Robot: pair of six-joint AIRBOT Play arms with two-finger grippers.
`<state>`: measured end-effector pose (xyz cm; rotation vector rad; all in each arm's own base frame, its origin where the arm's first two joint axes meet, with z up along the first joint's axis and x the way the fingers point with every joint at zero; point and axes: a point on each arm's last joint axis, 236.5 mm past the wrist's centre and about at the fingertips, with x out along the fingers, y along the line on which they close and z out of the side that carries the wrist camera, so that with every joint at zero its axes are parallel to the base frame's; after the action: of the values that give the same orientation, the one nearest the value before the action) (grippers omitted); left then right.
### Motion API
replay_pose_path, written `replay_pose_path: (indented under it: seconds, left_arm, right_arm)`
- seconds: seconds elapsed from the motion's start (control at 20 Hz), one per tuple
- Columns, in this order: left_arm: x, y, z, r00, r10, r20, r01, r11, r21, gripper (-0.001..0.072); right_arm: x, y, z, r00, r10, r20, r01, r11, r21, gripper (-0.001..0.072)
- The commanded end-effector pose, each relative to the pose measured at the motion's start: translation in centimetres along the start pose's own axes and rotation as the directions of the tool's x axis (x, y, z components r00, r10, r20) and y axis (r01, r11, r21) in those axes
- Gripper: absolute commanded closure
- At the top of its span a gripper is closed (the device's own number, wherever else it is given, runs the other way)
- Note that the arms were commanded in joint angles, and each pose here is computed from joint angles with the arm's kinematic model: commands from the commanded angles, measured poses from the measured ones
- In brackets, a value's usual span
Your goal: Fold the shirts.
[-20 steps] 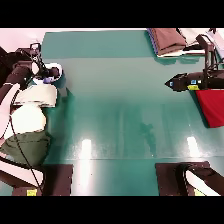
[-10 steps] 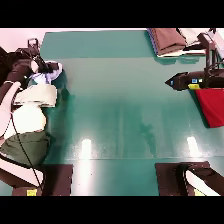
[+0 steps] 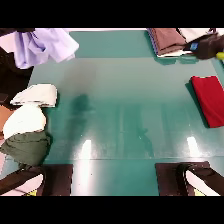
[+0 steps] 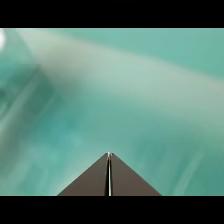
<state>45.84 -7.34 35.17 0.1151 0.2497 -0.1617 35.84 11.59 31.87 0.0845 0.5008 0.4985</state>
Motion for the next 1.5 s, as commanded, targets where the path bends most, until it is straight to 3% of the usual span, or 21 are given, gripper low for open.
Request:
replay_pose_path:
  seconds: [0.0,0.15,0.2,0.25,0.3,0.35,0.45,0.65,0.85,1.05,1.2,1.45]
  left_arm:
    - [-5.8,-8.8,-1.5,0.966,-0.23,-0.119,0.239,0.968,0.071,0.0679]
    - [-5.9,-18.2,-6.5,0.855,-0.439,-0.275,0.475,0.877,0.076,0.0678]
    - [-5.9,-21.6,-8.3,0.802,-0.509,-0.312,0.547,0.836,0.043,0.0598]
    - [-5.8,-24.3,-9.9,0.755,-0.564,-0.335,0.599,0.801,-0.001,0.0312]
    - [-5.5,-26.3,-11.3,0.719,-0.599,-0.353,0.629,0.777,-0.037,0.0181]
    - [-4.8,-26.8,-12.3,0.712,-0.598,-0.369,0.629,0.776,-0.046,0.0181]
    - [-3.2,-24.6,-12.9,0.745,-0.545,-0.385,0.557,0.825,-0.091,0.0181]
    - [0.4,-16.2,-16.9,0.779,-0.406,-0.478,0.324,0.913,-0.248,0.0206]
    - [1.2,-13.2,-28.8,0.673,-0.357,-0.648,0.141,0.922,-0.361,0.0206]
    - [0.8,-15.9,-37.4,0.607,-0.451,-0.655,0.029,0.835,-0.549,0.0206]
    - [1.0,-17.2,-41.0,0.55,-0.487,-0.678,-0.046,0.793,-0.607,0.0205]
    - [2.7,-20.4,-40.8,0.558,-0.588,-0.585,-0.001,0.705,-0.709,0.0206]
  right_arm:
    - [-2.9,1.4,3.8,0.995,0.0,0.101,0.006,0.998,-0.056,0.069]
    - [-4.3,2.4,4.3,0.995,0.01,0.101,-0.001,0.997,-0.083,0.069]
    - [-4.5,2.5,4.3,0.995,0.013,0.096,-0.004,0.996,-0.088,0.069]
    - [-4.7,2.7,4.1,0.996,0.016,0.083,-0.009,0.996,-0.092,0.069]
    - [-4.8,2.9,3.7,0.998,0.021,0.066,-0.015,0.995,-0.096,0.069]
    - [-4.9,3.1,3.4,0.998,0.024,0.051,-0.019,0.995,-0.098,0.069]
    - [-5.0,3.2,3.0,0.999,0.028,0.033,-0.024,0.995,-0.099,0.069]
    - [-4.9,3.2,2.5,0.999,0.031,0.013,-0.029,0.995,-0.1,0.069]
    - [-4.8,3.1,2.5,1.0,0.028,0.013,-0.027,0.995,-0.099,0.069]
    - [-4.7,3.1,2.5,1.0,0.029,0.011,-0.028,0.995,-0.098,0.0689]
    - [-4.7,3.1,2.5,1.0,0.029,0.011,-0.028,0.995,-0.097,0.069]
    - [-4.7,3.1,2.5,0.999,0.03,0.011,-0.029,0.995,-0.097,0.069]
